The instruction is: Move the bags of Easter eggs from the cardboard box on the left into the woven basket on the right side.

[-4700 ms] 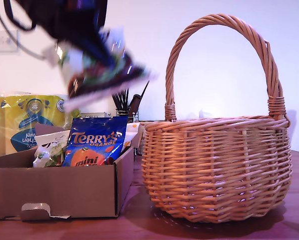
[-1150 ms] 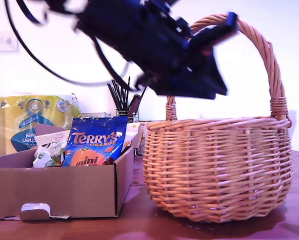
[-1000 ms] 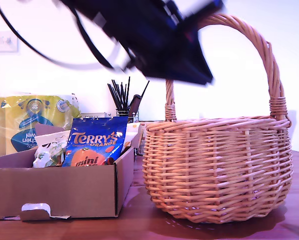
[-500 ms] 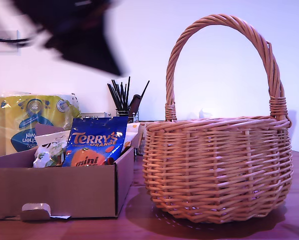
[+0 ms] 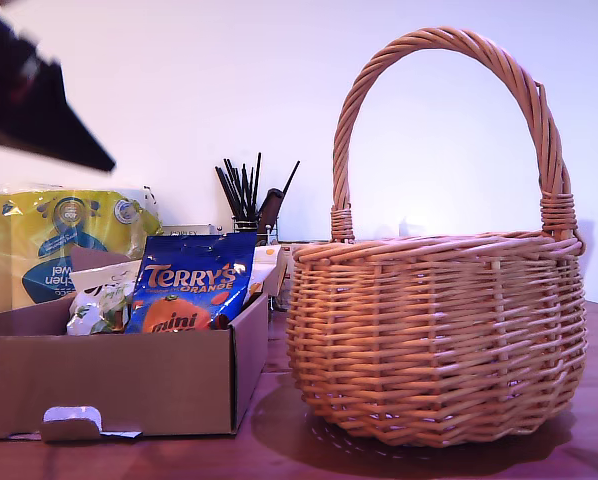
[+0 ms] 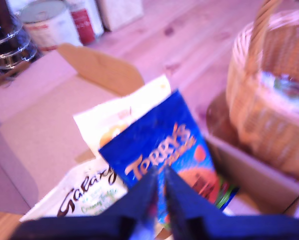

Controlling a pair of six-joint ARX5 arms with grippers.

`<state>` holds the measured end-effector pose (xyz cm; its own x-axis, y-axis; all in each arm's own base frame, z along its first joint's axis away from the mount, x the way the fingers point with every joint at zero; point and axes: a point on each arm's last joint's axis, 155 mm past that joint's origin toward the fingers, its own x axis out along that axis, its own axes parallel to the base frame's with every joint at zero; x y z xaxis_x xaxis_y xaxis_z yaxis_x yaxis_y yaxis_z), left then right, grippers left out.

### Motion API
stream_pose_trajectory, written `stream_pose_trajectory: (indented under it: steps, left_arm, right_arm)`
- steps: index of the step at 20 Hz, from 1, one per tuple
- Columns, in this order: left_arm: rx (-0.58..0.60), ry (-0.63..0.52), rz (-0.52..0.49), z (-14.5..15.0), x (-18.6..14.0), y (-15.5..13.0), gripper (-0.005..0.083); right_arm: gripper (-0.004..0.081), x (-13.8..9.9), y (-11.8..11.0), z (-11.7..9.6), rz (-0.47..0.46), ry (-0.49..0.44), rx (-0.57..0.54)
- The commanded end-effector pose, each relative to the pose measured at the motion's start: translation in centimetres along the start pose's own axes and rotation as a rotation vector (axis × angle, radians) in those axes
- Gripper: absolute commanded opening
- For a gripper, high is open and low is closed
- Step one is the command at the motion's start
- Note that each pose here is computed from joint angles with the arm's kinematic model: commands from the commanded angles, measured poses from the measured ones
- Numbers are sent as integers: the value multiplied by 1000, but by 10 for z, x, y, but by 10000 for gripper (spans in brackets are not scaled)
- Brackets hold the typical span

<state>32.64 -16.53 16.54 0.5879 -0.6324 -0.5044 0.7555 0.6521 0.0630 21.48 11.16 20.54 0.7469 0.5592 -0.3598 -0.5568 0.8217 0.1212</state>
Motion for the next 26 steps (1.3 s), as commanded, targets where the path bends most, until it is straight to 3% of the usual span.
stream_pose_trajectory:
  steps: [1,2,6,16,20,26]
  left_arm:
    - [4,34,-27,-17,14,-1,553]
    - [19,44,-34,-22,21,0,610]
    - [38,31,-30,-30,49,12,608]
    - [2,40,-64,-45,83,23,606]
    - [-35,6,-146,-35,82,10,603]
    - [-147,93,-312,-54,74,-29,547]
  right_arm:
    - [-12,-3,3,9,8,-22,-18]
    - [-12,-3,3,9,8,-22,-18]
    - [-12,-3,3,9,8,-21,-17]
    - [-12,-3,2,9,1,-20,-23]
    - [-12,-3,2,9,0,-20,-23]
    - [-12,-3,2,9,0,-20,-23]
